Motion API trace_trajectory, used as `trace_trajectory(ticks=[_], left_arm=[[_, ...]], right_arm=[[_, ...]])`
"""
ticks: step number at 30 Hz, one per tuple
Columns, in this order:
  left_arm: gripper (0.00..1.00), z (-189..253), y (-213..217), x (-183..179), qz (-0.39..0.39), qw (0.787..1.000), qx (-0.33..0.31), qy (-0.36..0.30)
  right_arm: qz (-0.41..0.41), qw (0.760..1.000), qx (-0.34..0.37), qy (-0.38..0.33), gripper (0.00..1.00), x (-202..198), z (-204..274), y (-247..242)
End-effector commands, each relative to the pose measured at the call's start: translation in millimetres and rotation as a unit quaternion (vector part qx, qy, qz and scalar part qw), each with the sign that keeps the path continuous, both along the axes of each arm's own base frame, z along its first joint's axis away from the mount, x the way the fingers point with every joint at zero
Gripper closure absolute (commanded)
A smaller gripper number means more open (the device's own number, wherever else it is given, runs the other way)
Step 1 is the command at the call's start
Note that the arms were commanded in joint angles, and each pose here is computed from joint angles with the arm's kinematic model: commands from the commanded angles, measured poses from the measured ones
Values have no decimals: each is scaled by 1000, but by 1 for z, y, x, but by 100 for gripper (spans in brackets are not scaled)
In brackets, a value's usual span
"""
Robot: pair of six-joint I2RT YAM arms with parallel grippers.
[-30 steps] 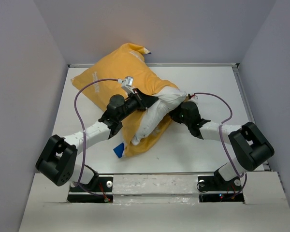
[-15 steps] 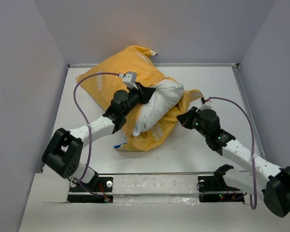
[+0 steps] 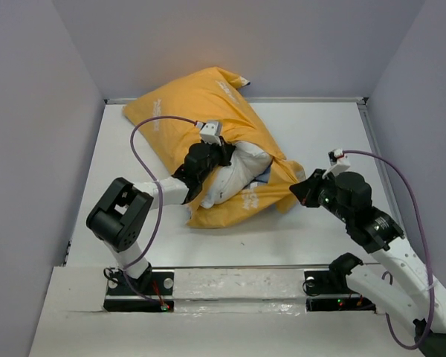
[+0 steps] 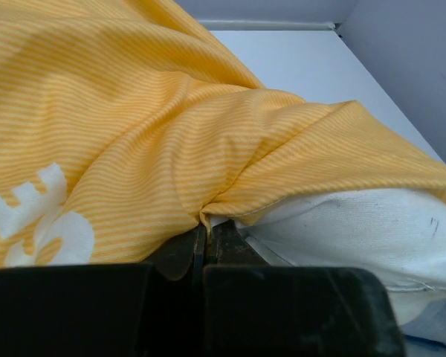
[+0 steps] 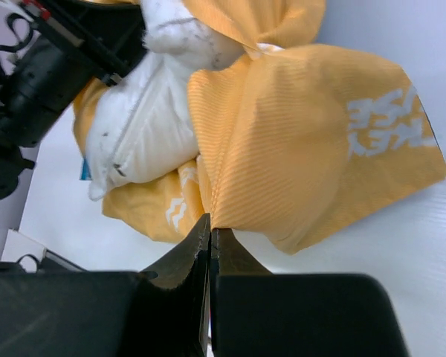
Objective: Put the pillow into the pillowcase
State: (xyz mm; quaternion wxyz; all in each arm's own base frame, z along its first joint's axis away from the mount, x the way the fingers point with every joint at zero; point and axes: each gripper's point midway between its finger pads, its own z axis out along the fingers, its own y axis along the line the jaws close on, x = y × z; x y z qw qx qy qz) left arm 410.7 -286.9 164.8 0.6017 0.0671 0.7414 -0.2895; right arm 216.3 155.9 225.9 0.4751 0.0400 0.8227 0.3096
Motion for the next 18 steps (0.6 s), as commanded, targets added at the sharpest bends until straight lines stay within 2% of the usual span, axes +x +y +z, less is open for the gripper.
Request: trace_trajectory(ticks=[1, 2, 6, 11, 14, 15, 17, 18], left_arm=[[100, -50, 39, 16, 99, 991, 87, 25], [100, -54, 30, 10, 88, 991, 99, 22], [100, -61, -7, -14, 36, 992, 119, 16], [100, -78, -52, -65, -37, 989, 146, 16], [100, -88, -72, -80, -73, 987, 141, 32], [100, -91, -75, -82, -79, 986, 146, 34], [100, -126, -75, -85, -82, 976, 189, 65], [100, -124, -81, -80, -80, 976, 190, 66]], right_arm=[[98, 990, 42, -87, 100, -21, 95, 23], [114, 986, 53, -113, 100, -25, 124, 26], [185, 970, 81, -133, 100, -37, 166, 47], [226, 958, 108, -139, 100, -26, 183, 71], [301, 937, 127, -123, 100, -32, 189, 95], [349, 918, 138, -129, 100, -48, 203, 101], [373, 904, 149, -150, 100, -55, 219, 104], [375, 900, 148, -167, 100, -60, 233, 100]])
